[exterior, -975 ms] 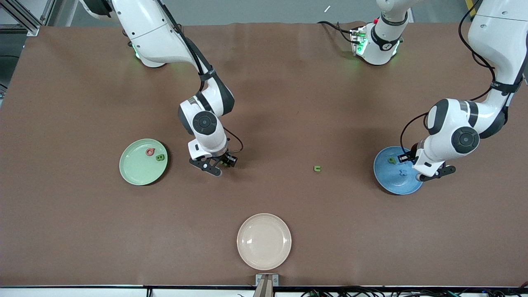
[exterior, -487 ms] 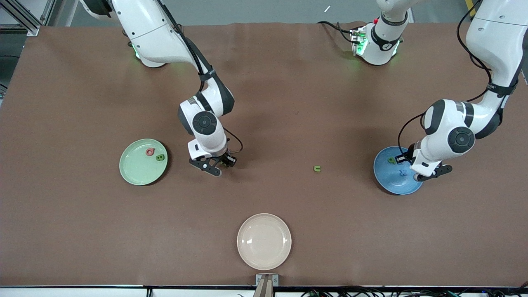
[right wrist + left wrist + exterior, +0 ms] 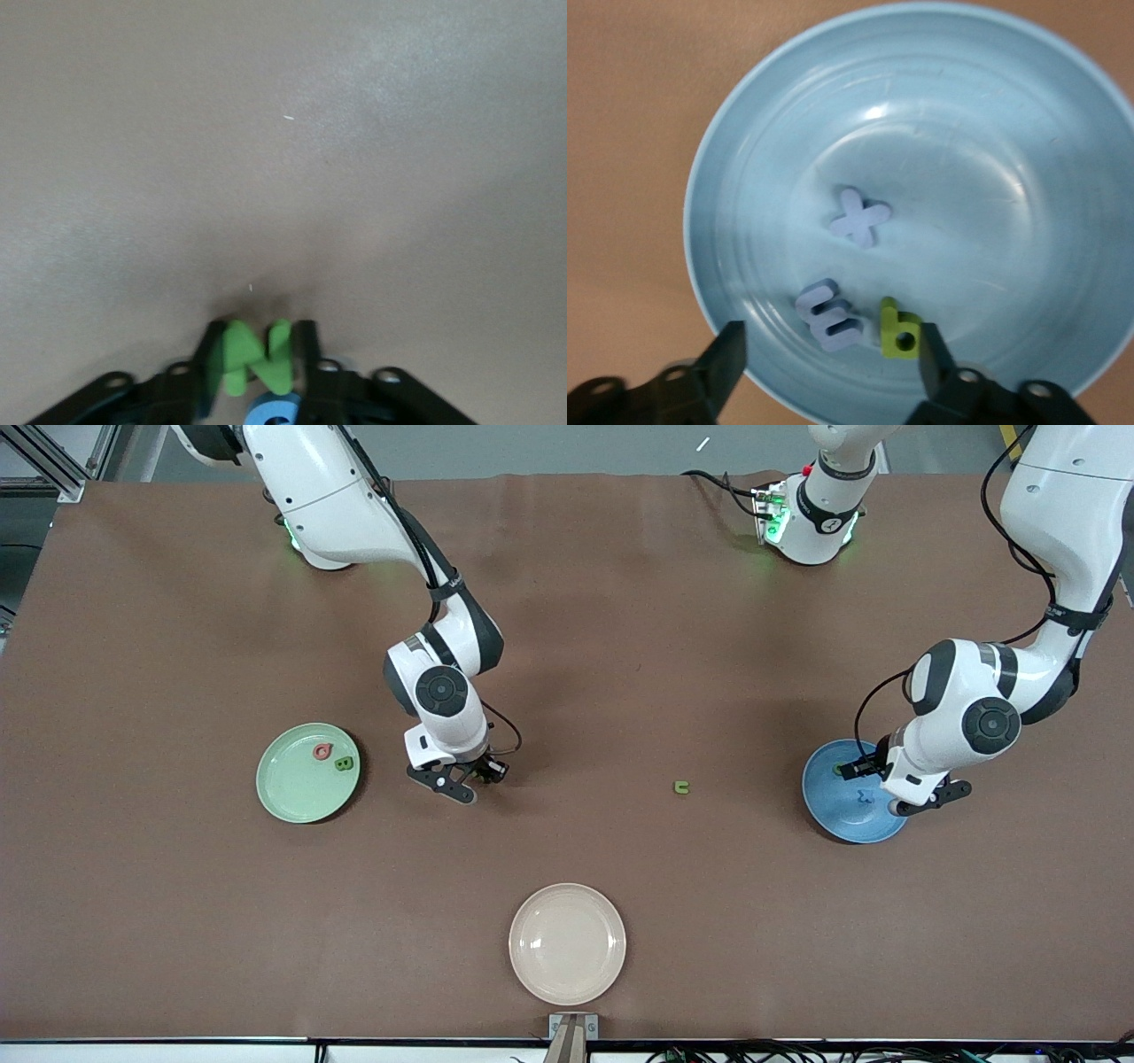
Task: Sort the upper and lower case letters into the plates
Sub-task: 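Place the N with the right gripper while the left gripper reaches the u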
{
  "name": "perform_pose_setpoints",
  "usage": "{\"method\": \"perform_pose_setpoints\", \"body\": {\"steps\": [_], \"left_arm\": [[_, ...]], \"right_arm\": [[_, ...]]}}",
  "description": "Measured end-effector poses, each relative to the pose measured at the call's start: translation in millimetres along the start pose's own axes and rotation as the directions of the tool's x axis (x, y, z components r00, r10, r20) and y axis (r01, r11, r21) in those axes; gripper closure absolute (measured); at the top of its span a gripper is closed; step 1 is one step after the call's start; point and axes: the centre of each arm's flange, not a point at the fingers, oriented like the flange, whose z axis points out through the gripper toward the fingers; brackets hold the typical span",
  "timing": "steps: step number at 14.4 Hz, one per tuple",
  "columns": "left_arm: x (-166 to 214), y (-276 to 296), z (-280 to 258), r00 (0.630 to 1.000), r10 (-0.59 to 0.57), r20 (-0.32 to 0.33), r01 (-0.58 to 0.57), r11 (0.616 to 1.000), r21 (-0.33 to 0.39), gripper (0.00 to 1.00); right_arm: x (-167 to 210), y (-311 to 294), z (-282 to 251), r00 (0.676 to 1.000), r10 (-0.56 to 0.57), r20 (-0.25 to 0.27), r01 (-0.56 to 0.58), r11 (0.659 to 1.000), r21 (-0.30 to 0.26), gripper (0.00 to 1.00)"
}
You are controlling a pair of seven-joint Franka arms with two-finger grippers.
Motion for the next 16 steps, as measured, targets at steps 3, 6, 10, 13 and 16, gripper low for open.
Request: {"method": "perform_pose_setpoints", "body": {"steps": [3, 6, 10, 13, 16], "left_arm": [[-1, 34, -21, 0.998, 0.053, -0.038, -0.054, 0.998, -0.025, 0.0], [-9, 84, -41, 0.989, 0.127, -0.081, -0.131, 0.991, -0.035, 0.0], [-28, 129, -48, 0.978, 0.184, -0.097, -0.188, 0.982, -0.032, 0.0], [-35, 151, -48, 0.97, 0.219, -0.102, -0.223, 0.974, -0.034, 0.0], [-45, 177, -47, 0.959, 0.262, -0.105, -0.267, 0.963, -0.039, 0.0]], "right_arm": [[2, 1, 0, 0.999, 0.045, -0.002, -0.045, 0.999, -0.002, 0.67], [14, 9, -1, 0.997, 0.075, -0.003, -0.075, 0.997, -0.017, 0.67], [61, 38, -45, 0.992, 0.128, 0.014, -0.127, 0.991, -0.05, 0.67], [101, 80, -94, 0.995, 0.094, 0.017, -0.093, 0.995, -0.031, 0.67], [126, 144, -114, 0.999, 0.037, 0.036, -0.036, 0.999, -0.031, 0.67]]}}
